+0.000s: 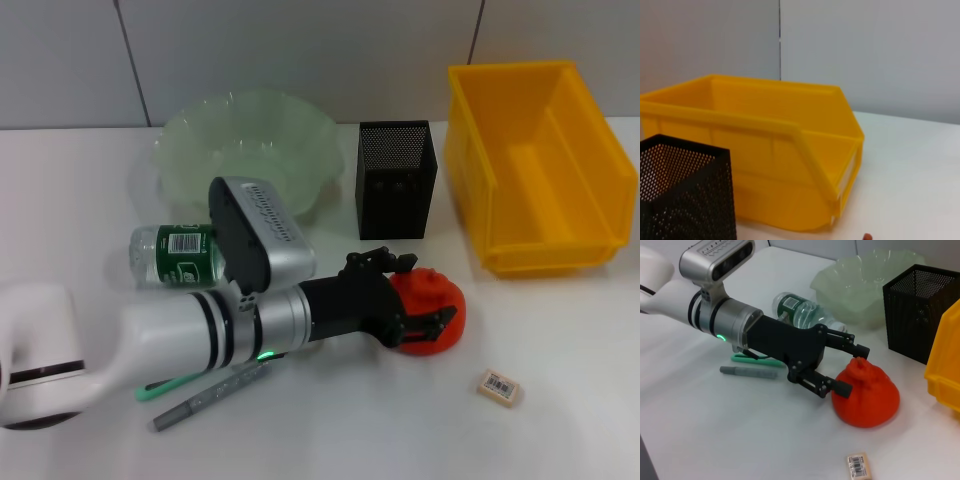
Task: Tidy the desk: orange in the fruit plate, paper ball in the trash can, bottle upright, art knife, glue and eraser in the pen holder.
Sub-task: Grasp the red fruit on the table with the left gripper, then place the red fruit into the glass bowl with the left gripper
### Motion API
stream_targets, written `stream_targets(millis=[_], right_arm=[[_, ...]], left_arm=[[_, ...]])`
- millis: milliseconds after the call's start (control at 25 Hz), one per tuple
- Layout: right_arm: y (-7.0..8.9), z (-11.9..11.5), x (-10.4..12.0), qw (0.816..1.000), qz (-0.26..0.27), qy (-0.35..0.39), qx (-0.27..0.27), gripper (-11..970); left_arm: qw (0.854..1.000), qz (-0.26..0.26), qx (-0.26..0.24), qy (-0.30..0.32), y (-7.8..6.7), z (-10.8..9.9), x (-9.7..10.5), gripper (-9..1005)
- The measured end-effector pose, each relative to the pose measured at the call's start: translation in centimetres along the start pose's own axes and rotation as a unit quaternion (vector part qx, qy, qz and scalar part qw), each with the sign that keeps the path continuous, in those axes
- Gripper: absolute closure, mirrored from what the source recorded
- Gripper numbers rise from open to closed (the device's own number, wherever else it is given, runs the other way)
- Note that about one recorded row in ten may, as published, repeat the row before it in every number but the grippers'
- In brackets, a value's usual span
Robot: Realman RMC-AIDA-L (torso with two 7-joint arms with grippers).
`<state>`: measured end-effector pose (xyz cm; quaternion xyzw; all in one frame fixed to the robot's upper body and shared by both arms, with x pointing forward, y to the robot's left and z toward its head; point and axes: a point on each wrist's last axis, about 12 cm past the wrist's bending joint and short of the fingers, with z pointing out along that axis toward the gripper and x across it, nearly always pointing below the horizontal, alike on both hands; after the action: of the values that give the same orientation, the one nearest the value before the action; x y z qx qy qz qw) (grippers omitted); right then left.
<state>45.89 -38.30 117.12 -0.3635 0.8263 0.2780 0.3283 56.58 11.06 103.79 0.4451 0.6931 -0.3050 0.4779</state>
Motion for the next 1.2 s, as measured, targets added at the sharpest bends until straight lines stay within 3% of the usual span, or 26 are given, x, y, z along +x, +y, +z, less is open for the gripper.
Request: stream_targets(millis=[400, 760, 880, 960, 1040, 1120, 1200], right_arm=[[-0.3, 1.0, 0.0, 1.000, 0.006, 0.006, 0.000, 217], [-0.5, 1.1, -0.2, 1.000, 0.005, 0.005, 0.004, 221], [-0.5, 1.1, -0.2, 1.000, 0.005, 0.005, 0.003, 222], [-0.5, 1.2, -0.1, 1.000, 0.005, 0.004, 0.002, 222], [-0.6, 1.3, 0.0, 1.000, 0.006, 0.003, 0.000, 223], [-0.6, 1.3, 0.0, 1.000, 0.005, 0.003, -0.001, 224], [-0.6, 1.4, -0.1, 1.000, 0.002, 0.002, -0.001, 225]], left_arm=[[1.000, -0.001, -0.007, 0.027, -0.3, 1.0, -0.2, 205], [1.000, -0.004, -0.001, 0.024, -0.5, 0.8, 0.0, 421], [1.000, -0.013, -0.003, 0.012, -0.5, 0.6, 0.0, 626], [1.000, -0.022, -0.006, -0.002, -0.5, 0.3, 0.0, 687], [0.999, -0.032, -0.007, -0.013, -0.3, 0.0, 0.0, 748], [0.996, -0.078, -0.004, -0.052, 1.1, -1.8, -0.2, 790], [0.995, -0.085, -0.003, -0.059, 1.5, -2.3, -0.2, 813]])
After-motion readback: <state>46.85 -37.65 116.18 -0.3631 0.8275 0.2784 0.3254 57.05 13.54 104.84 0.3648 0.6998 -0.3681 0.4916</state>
